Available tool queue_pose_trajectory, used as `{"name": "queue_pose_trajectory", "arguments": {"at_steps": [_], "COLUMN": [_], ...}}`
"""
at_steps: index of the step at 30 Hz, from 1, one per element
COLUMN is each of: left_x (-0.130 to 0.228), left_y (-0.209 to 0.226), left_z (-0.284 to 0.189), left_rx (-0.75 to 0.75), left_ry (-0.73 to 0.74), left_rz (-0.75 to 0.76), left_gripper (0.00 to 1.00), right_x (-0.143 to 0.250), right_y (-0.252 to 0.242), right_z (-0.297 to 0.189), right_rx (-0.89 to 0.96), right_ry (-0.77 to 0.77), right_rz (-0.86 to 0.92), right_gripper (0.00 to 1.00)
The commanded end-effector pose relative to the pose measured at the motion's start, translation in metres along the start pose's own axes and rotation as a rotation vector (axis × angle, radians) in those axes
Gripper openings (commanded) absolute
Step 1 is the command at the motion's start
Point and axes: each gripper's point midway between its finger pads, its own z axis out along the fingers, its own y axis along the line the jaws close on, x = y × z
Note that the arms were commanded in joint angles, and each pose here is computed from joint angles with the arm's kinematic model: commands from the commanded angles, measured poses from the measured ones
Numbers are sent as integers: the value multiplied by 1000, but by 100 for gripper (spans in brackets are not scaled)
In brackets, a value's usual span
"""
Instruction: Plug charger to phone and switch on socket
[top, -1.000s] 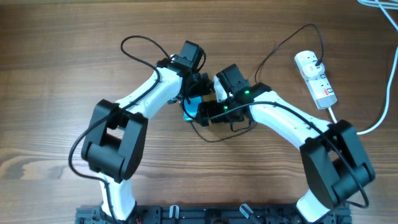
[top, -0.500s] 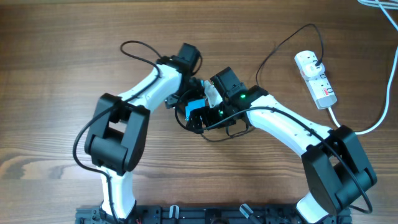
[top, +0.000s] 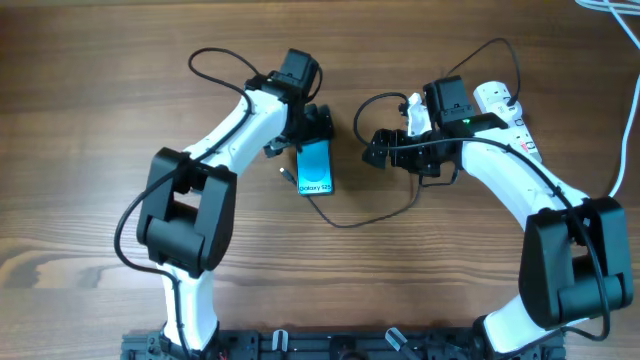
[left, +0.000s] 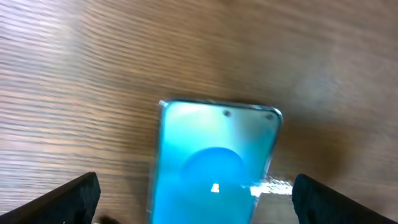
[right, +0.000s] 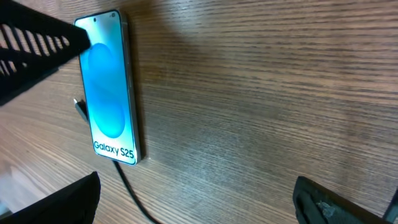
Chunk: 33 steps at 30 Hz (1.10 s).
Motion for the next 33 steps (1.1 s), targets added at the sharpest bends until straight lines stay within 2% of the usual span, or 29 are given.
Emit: {"name": "queue_pose_trajectory", "arguments": {"at_steps": [1,3,9,13,27,33], "left_x": [17,25,41,41,39,42], "left_y": [-10,-6,-6,4,8,9], "left_z": [17,28,48,46,46,45], "left_rx": [-40,-97,-129,-179,-202,-203], "left_ry": [20,21,65,60,52,63], "left_rz": [35,36,60,62,83,121], "left_gripper": [100,100,100,100,100,79], "right_x": [-8,-11,-12,-13,-13,-13], "right_y": [3,4,4,4,5,5], "right_z": [-8,-8,-8,-8,-8,-8], "right_rx": [13,10,8,8,7,7], "right_ry": [-42,-56,-60,-61,-62,-61], "right_rz": [-38,-45,-46,-46,-46,-46], "right_gripper": [100,100,100,100,100,100]}}
